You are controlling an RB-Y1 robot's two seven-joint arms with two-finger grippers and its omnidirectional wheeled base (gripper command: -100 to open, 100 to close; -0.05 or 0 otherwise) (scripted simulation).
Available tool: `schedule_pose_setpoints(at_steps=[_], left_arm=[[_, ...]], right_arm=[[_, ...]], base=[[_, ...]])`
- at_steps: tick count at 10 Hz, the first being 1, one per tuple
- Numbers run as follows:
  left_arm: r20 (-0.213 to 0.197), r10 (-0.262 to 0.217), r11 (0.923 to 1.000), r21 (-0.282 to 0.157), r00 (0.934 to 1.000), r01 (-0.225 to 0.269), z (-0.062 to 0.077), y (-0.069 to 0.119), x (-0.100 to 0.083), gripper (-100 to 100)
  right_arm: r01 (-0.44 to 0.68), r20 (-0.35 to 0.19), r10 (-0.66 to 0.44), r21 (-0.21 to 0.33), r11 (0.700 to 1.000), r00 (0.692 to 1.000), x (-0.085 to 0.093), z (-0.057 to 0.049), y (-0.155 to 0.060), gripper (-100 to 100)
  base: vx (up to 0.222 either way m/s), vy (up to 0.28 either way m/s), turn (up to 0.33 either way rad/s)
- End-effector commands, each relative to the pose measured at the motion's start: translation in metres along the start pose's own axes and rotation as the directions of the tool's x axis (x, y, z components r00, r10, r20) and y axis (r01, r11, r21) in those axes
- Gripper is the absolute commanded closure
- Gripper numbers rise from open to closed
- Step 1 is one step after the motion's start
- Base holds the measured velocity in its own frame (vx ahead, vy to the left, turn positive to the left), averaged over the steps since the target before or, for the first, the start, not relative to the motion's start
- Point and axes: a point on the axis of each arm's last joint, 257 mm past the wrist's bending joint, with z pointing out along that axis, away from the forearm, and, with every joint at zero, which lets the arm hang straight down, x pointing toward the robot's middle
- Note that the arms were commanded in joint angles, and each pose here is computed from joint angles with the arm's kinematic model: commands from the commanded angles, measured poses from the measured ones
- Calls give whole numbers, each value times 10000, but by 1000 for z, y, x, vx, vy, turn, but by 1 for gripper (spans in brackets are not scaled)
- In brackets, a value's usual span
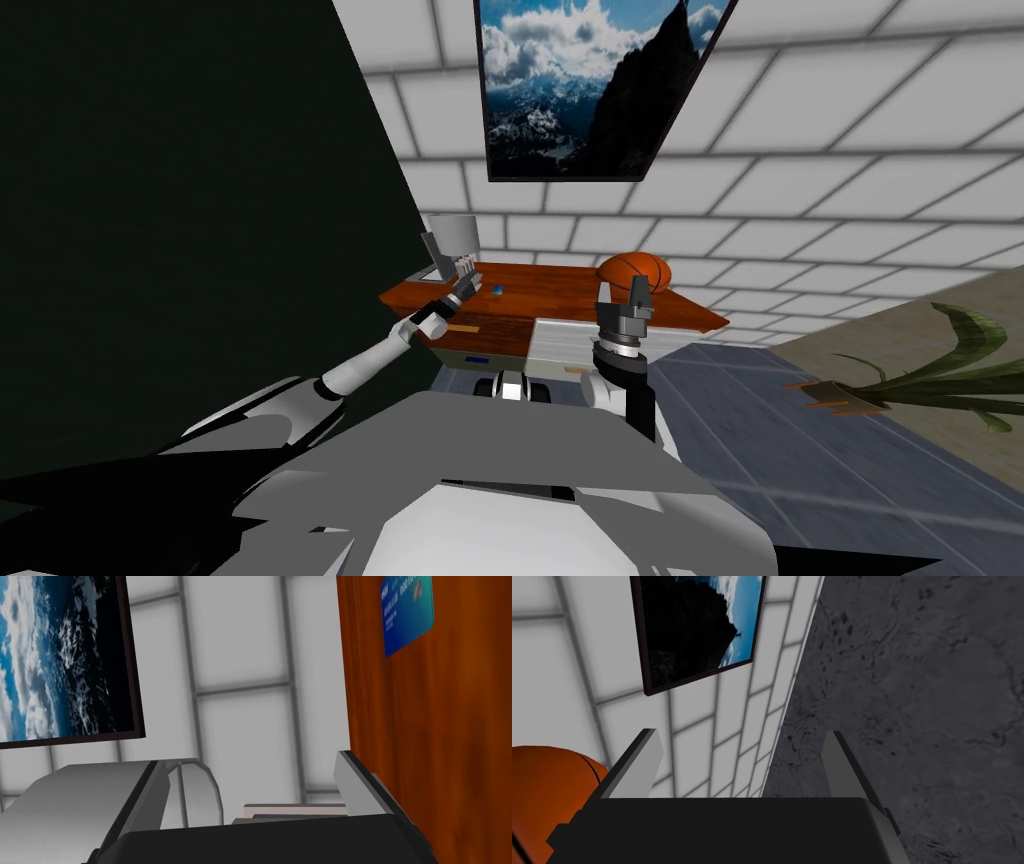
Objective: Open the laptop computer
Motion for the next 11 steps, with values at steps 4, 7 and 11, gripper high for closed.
schedule_pose_setpoints(at_steps=[4, 7, 11], left_arm=[[493, 1211, 9803, -1630, 9914, -1116, 3, 20, -82, -100], [736, 1784, 9622, -2218, 9812, -1582, -1, 22, -118, -100], [1521, 2924, 9113, -3437, 9441, -2269, -13, 10, -208, -100]], right_arm=[[1, 0, -1, 0, 10000, 10000, 0, 0, 0, 0], [0, 0, 0, 0, 10000, 10000, 0, 0, 0, 0], [1, 0, -1, 0, 10000, 10000, 0, 0, 0, 0]], base=[[3, -84, -24], [-5, -92, -9], [2, -87, -9]])
